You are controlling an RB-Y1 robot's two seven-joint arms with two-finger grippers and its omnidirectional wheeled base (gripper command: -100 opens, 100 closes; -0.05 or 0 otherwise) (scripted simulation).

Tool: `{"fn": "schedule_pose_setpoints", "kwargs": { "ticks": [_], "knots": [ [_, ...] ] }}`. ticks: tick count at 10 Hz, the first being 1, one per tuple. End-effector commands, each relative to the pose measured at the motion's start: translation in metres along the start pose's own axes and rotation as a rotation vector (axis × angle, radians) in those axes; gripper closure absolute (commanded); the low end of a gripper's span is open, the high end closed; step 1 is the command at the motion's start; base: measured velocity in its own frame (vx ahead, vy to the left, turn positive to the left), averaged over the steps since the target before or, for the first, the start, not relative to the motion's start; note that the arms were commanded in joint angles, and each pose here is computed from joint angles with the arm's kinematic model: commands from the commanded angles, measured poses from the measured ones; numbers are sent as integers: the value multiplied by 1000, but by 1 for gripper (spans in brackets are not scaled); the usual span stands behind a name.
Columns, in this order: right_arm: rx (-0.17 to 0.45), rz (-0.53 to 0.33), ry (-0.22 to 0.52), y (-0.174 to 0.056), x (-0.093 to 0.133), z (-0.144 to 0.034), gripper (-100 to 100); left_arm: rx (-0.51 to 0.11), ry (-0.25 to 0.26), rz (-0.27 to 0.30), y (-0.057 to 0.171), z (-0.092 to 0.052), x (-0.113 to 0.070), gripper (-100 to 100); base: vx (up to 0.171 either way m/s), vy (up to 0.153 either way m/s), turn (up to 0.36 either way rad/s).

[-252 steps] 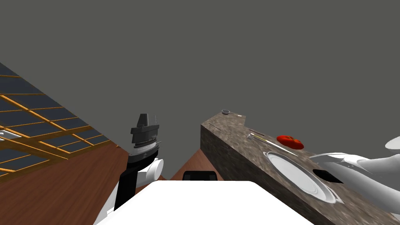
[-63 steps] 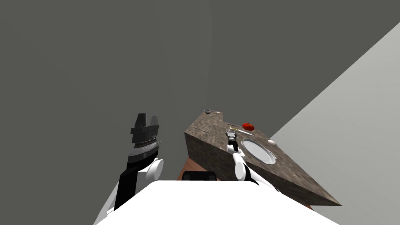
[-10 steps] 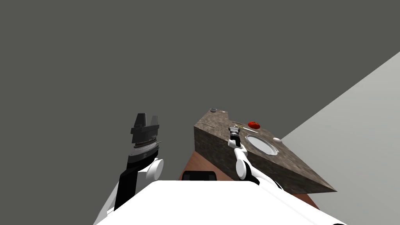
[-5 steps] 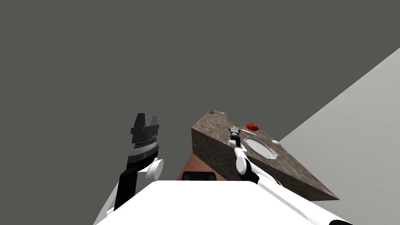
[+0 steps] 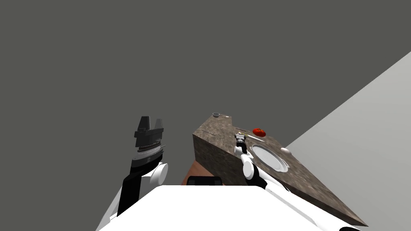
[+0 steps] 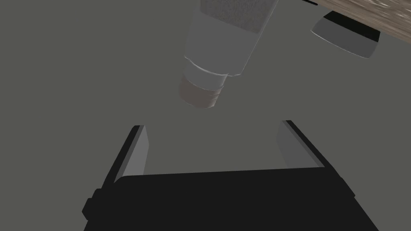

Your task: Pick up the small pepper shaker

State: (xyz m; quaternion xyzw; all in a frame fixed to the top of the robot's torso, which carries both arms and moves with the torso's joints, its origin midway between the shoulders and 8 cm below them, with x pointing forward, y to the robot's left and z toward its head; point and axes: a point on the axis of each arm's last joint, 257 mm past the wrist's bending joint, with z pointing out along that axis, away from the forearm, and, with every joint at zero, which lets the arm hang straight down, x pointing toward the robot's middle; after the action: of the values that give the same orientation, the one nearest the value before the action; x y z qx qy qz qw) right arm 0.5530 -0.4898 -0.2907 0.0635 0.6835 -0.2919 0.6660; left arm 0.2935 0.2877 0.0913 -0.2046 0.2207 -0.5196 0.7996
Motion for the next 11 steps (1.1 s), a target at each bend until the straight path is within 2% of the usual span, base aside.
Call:
{"fn": "schedule_pose_setpoints", "kwargs": {
  "ticks": [1, 3, 4, 5, 6, 7, 9, 11],
  "knots": [
    [-12, -3, 30, 2, 16, -7, -100, 0, 0, 0, 0, 0, 0, 0, 64, -53, -6],
    [-17, -4, 44, 4, 24, -11, -100, 0, 0, 0, 0, 0, 0, 0, 0, 0, 0],
    [-14, -3, 37, 3, 19, -9, -100, 0, 0, 0, 0, 0, 0, 0, 0, 0, 0],
    [-15, -3, 39, 3, 20, -10, 0, 0, 0, 0, 0, 0, 0, 0, 0, 0, 0],
    [-43, -10, 21, 7, 15, -10, -100, 0, 0, 0, 0, 0, 0, 0, 49, 61, -178],
    [-43, -10, 21, 7, 15, -10, -100, 0, 0, 0, 0, 0, 0, 0, 50, 61, -179],
    [-86, -19, -5, 12, 7, -13, -100, 0, 0, 0, 0, 0, 0, 0, 77, 96, -282],
    [-102, -19, -11, 19, 4, -14, -100, 0, 0, 0, 0, 0, 0, 0, 28, 36, -105]
  ]
}}
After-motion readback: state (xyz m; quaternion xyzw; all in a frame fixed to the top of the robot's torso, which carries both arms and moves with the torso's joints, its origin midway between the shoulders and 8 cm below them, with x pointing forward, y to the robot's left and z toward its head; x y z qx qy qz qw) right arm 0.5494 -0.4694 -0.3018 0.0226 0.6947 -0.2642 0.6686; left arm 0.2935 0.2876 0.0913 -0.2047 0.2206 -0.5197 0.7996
